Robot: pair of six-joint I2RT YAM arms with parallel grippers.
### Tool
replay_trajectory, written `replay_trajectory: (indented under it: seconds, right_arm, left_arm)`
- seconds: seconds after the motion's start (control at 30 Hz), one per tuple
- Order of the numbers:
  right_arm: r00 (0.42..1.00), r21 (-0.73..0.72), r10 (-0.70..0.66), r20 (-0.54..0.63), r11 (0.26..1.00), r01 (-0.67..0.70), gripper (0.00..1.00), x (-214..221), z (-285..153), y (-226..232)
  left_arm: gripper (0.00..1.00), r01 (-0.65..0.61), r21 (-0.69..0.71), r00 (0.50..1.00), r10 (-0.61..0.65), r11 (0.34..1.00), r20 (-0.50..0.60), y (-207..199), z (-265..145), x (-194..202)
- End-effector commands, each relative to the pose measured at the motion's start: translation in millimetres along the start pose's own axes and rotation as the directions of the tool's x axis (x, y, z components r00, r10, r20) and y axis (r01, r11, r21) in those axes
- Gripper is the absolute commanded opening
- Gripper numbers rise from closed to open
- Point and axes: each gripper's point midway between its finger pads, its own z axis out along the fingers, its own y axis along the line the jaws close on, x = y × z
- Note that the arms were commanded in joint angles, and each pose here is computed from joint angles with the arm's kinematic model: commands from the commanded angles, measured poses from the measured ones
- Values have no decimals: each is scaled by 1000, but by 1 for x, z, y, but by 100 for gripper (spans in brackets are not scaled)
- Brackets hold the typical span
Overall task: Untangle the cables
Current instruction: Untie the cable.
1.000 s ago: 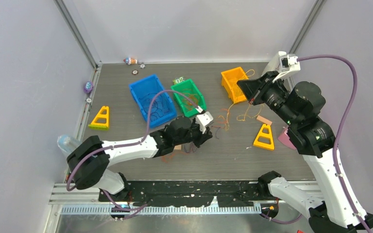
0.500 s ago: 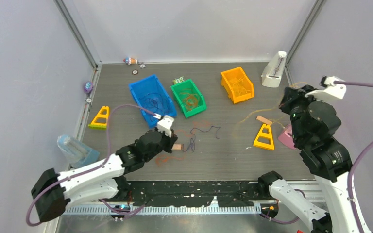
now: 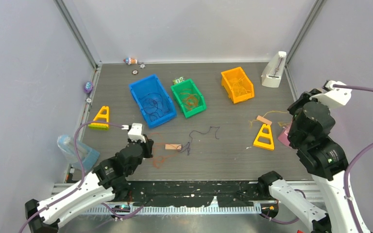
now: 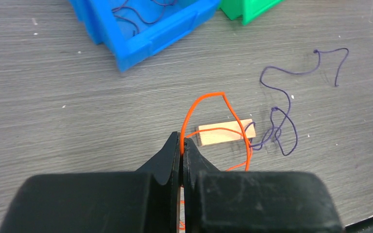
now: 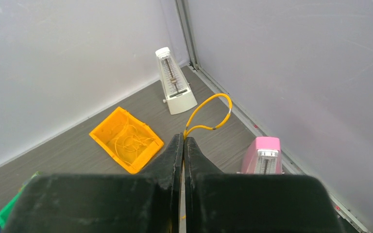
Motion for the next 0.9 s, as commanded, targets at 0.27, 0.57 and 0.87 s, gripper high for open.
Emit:
replay_trajectory:
  seconds: [0.27, 0.57, 0.87]
  right_arm:
    - [958, -204, -114, -264, 977, 60, 5, 103, 59, 98]
    - [953, -256, -114, -279, 966, 40, 5, 102, 104, 141]
    - [959, -333, -128, -253, 942, 37, 5, 91, 148, 170]
  left_arm:
    - [0, -21, 72, 997, 15, 997, 72, -15, -21, -48]
    - [0, -69, 132, 997, 67, 989, 25, -33, -17, -47]
    - [0, -69, 150, 997, 66, 986, 29, -37, -16, -49]
